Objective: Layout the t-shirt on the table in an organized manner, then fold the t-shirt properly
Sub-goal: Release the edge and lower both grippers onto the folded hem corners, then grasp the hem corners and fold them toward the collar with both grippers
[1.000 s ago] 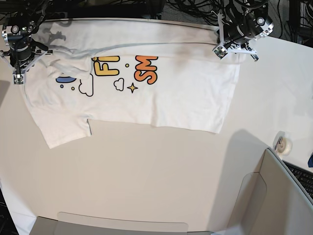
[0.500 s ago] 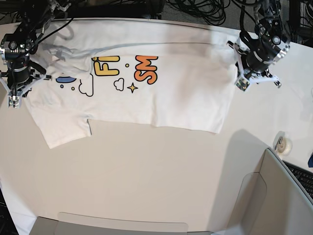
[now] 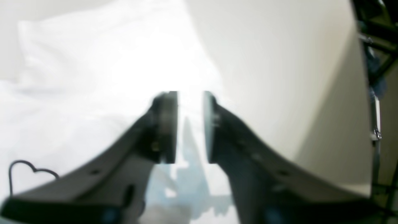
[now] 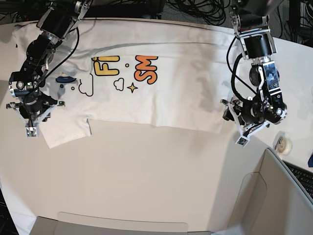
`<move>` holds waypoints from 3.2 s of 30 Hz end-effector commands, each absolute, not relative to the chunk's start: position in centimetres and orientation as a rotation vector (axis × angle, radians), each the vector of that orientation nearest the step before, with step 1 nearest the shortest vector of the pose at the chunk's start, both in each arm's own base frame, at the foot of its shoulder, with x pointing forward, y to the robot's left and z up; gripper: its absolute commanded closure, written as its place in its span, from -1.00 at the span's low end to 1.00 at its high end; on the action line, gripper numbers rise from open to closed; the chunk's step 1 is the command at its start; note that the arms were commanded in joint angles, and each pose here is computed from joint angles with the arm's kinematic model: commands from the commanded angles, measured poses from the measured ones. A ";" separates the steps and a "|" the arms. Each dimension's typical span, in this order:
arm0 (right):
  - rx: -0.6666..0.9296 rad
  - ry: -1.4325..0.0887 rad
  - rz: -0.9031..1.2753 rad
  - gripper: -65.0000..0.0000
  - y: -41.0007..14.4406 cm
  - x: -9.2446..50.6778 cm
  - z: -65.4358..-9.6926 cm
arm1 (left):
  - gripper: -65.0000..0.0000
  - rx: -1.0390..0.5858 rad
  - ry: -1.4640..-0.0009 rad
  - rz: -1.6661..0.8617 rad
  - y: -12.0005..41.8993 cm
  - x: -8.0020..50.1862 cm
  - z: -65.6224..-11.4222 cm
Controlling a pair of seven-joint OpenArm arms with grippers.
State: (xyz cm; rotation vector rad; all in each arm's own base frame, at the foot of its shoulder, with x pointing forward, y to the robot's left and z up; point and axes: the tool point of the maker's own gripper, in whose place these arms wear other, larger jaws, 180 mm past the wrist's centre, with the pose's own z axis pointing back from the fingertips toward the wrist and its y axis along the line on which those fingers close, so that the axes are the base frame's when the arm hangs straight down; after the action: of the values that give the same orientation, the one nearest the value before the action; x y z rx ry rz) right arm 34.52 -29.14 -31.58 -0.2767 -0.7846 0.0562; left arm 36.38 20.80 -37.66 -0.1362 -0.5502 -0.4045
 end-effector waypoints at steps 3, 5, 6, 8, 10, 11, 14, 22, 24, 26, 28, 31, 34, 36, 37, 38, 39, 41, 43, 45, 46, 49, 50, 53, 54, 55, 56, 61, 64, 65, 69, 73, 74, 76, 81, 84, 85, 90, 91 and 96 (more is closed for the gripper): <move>-0.284 -0.835 0.046 0.38 -29.8 35.9 -30.1 | 0.14 -0.269 -0.584 -0.248 22.1 38.1 -37.8; -0.278 -0.837 0.041 0.38 -29.9 36.3 -30.1 | 0.14 -0.345 -0.569 -0.163 22.7 38.1 -38.8; -0.276 -0.841 0.040 0.38 -29.9 36.5 -30.0 | 0.14 -0.366 -0.560 -0.132 23.4 38.1 -39.1; -0.276 -0.849 0.039 0.38 -29.9 36.8 -29.7 | 0.14 -0.413 -0.561 -0.092 23.8 38.3 -39.2; -0.275 -0.855 0.043 0.38 -29.8 37.0 -29.5 | 0.14 -0.451 -0.568 -0.065 23.9 38.5 -39.3; -0.275 -0.861 0.044 0.38 -29.7 37.2 -29.3 | 0.14 -0.462 -0.566 -0.055 24.1 38.5 -39.3; -0.273 -0.867 0.045 0.38 -29.6 37.4 -29.1 | 0.14 -0.482 -0.565 -0.044 24.0 38.4 -39.3; -0.267 -0.877 0.044 0.38 -29.4 37.7 -28.8 | 0.14 -0.523 -0.547 -0.048 22.0 38.1 -40.2; -0.267 -0.875 0.044 0.38 -29.4 37.6 -28.9 | 0.14 -0.536 -0.519 -0.051 21.2 37.4 -40.9; -0.267 -0.874 0.045 0.38 -29.4 37.6 -29.0 | 0.14 -0.546 -0.490 -0.059 20.6 36.9 -41.3; -0.265 -0.872 0.045 0.38 -29.3 37.6 -29.0 | 0.14 -0.559 -0.482 -0.064 19.9 36.8 -41.5; -0.264 -0.871 0.045 0.38 -29.3 37.5 -29.1 | 0.14 -0.560 -0.476 -0.066 19.8 36.7 -41.5; -0.264 -0.869 0.045 0.38 -29.3 37.5 -29.2 | 0.14 -0.562 -0.473 -0.066 19.7 36.7 -41.6; -0.264 -0.869 0.045 0.38 -29.3 37.5 -29.2 | 0.14 -0.562 -0.470 -0.065 19.7 36.6 -41.7; -0.264 -0.869 0.045 0.38 -29.3 37.5 -29.2 | 0.14 -0.563 -0.466 -0.066 19.6 36.5 -41.7; -0.264 -0.869 0.045 0.38 -29.3 37.5 -29.2 | 0.14 -0.564 -0.455 -0.070 19.5 36.3 -41.8; -0.264 -0.869 0.045 0.38 -29.3 37.5 -29.2 | 0.14 -0.576 -0.446 -0.074 18.9 36.2 -42.0; -0.264 -0.869 0.045 0.38 -29.3 37.5 -29.2 | 0.14 -0.587 -0.434 -0.081 18.2 36.1 -42.1; -0.264 -0.869 0.045 0.38 -29.3 37.5 -29.2 | 0.14 -0.593 -0.427 -0.084 17.8 36.0 -42.2; -0.264 -0.869 0.045 0.38 -29.3 37.5 -29.2 | 0.14 -0.596 -0.427 -0.085 17.7 36.0 -42.2; -0.262 -0.869 0.044 0.38 -29.2 37.5 -29.2 | 0.15 -0.600 -0.427 -0.086 17.4 36.0 -42.3; -0.258 -0.863 0.044 0.38 -29.2 37.5 -29.5 | 0.38 -0.600 -0.427 -0.086 17.4 36.0 -42.3; -0.252 -0.854 0.043 0.38 -29.2 37.4 -29.8 | 0.53 -0.600 -0.427 -0.086 17.4 36.0 -42.3; -0.237 -0.828 0.036 0.38 -29.3 37.3 -30.8 | 0.98 -0.600 -0.427 -0.086 17.4 36.0 -42.3; -0.232 -0.820 0.037 0.38 -29.2 37.3 -31.1 | 1.00 -0.600 -0.427 -0.086 17.4 36.0 -42.3; -0.228 -0.816 0.036 0.38 -29.2 37.4 -31.3 | 1.00 -0.600 -0.427 -0.086 17.4 36.0 -42.3; -0.224 -0.811 0.035 0.38 -29.1 37.4 -31.5 | 0.99 -0.600 -0.428 -0.085 17.4 36.0 -42.2; -0.209 -0.855 0.032 0.37 -29.3 38.6 -31.1 | 1.00 -0.601 -0.434 -0.084 17.4 36.1 -42.2; -0.234 -0.867 0.032 0.36 -31.2 39.8 -29.8 | 1.00 -0.598 -0.434 -0.085 17.5 36.1 -42.2; -0.223 -0.865 0.027 0.33 -31.5 40.1 -29.9 | 1.00 -0.597 -0.433 -0.085 17.5 36.1 -42.2; -0.095 -0.862 -0.055 0.13 -33.8 41.3 -30.7 | 1.00 -0.595 -0.435 -0.084 17.6 36.1 -42.2; 0.079 -0.852 -0.168 0.02 -35.9 41.7 -32.2 | 1.00 -0.594 -0.435 -0.084 17.7 36.1 -42.2; 0.121 -0.862 -0.189 0.02 -36.2 41.7 -32.5 | 1.00 -0.594 -0.435 -0.084 17.7 36.1 -42.2; 0.173 -0.883 -0.209 0.02 -36.7 41.7 -32.8 | 1.00 -0.592 -0.434 -0.084 17.7 36.1 -42.2; 0.216 -0.878 -0.255 0.02 -37.6 41.1 -33.9 | 1.00 -0.583 -0.415 -0.130 16.9 36.0 -42.4; 0.234 -0.861 -0.257 0.02 -37.0 40.9 -34.6 | 1.00 -0.576 -0.424 -0.157 16.4 36.3 -42.4; 0.247 -0.856 -0.257 0.02 -36.4 41.0 -34.9 | 1.00 -0.575 -0.425 -0.161 16.3 36.3 -42.4; 0.311 -0.810 -0.272 0.02 -33.9 40.9 -37.2 | 1.00 -0.578 -0.424 -0.162 16.1 36.3 -42.4; 0.324 -0.803 -0.269 0.02 -33.2 41.0 -37.6 | 1.00 -0.578 -0.424 -0.162 16.1 36.3 -42.4; 0.370 -0.791 -0.200 0.03 -31.1 40.5 -38.5 | 1.00 -0.576 -0.426 -0.162 16.2 36.3 -42.4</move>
State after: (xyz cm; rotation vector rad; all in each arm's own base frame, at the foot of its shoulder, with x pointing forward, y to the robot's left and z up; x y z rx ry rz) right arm 41.32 -31.00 -37.83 0.3895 -0.8502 -0.2365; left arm 37.63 15.56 -41.12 -0.6374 -0.5163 -0.1312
